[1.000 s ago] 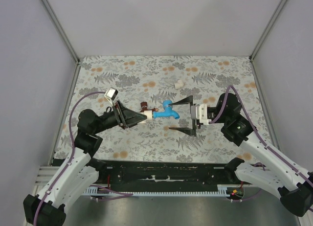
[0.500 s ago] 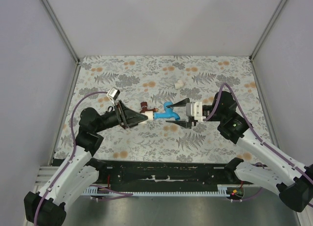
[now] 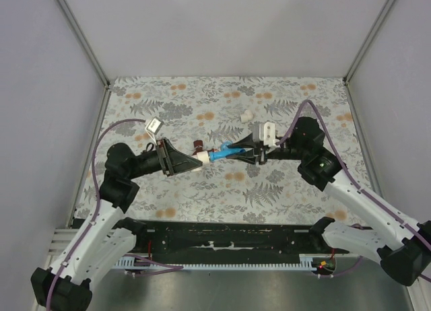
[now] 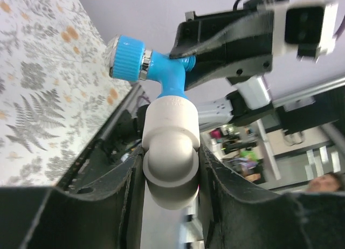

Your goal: Install the water faucets

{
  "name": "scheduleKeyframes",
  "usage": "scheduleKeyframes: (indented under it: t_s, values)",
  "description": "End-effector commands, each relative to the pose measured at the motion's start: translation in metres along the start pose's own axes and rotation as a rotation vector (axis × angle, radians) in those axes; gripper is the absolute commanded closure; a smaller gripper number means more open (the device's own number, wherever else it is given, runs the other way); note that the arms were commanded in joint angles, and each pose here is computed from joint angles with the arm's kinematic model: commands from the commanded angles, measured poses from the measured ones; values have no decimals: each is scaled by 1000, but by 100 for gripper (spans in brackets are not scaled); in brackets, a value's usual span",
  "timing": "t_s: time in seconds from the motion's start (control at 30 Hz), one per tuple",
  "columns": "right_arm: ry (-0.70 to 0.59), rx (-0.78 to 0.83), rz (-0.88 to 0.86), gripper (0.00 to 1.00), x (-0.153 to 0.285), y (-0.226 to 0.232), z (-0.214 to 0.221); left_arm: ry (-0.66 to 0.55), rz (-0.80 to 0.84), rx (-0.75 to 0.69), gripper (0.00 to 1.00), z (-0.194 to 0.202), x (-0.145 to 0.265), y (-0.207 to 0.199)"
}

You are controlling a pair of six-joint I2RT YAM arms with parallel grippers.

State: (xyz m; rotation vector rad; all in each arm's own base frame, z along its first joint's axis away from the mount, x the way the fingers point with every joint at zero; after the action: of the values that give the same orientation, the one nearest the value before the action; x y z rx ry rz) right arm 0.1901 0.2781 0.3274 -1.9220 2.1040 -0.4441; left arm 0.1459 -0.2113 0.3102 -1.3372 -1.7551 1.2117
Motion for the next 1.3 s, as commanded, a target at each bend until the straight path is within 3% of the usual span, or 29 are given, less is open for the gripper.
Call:
scheduleKeyframes:
  t_s: [0.0, 0.27, 0.43, 0.53, 0.63, 0.73, 0.9, 1.1, 1.27]
  values:
    - [90, -376, -60, 85, -8, 12, 8, 91, 134, -576, 98, 14, 14, -35]
    - [138, -856, -140, 86, -15, 24, 22, 133, 128, -1037, 98, 21, 27, -19]
    - [181, -1011, -104, 85, -14, 16, 44, 92, 55, -1174, 98, 14, 32, -10]
    - [186, -1019, -81, 72, -14, 9, 49, 80, 40, -1175, 98, 15, 33, -4]
    - [156, -925, -61, 54, -13, 1, 41, 60, 34, -1115, 98, 19, 34, 3]
    - [121, -766, 0, 29, -6, -8, 28, -27, 24, -1021, 98, 17, 34, 2]
    - [124, -473, 74, 2, 16, -12, 14, -142, 9, -794, 98, 12, 33, 1]
    - [100, -206, 89, 2, 35, -2, 6, -173, -52, -428, 98, 1, 21, 12]
    - [112, -150, 140, 2, 42, 2, 19, -168, 43, -249, 98, -1, 11, 4]
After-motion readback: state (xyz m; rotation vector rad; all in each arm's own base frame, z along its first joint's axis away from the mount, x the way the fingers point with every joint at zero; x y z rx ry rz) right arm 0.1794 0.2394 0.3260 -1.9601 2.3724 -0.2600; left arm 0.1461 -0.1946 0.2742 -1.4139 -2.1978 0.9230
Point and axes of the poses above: each gripper's point midway between its finger pads, its own x axis back along the fingers, its own y axis along the line the jaws close on, z = x × y, the point moved 2 cm from there along x, back along the fingers, and after that the axes turned 2 degrees about x, right-handed, at the moved point
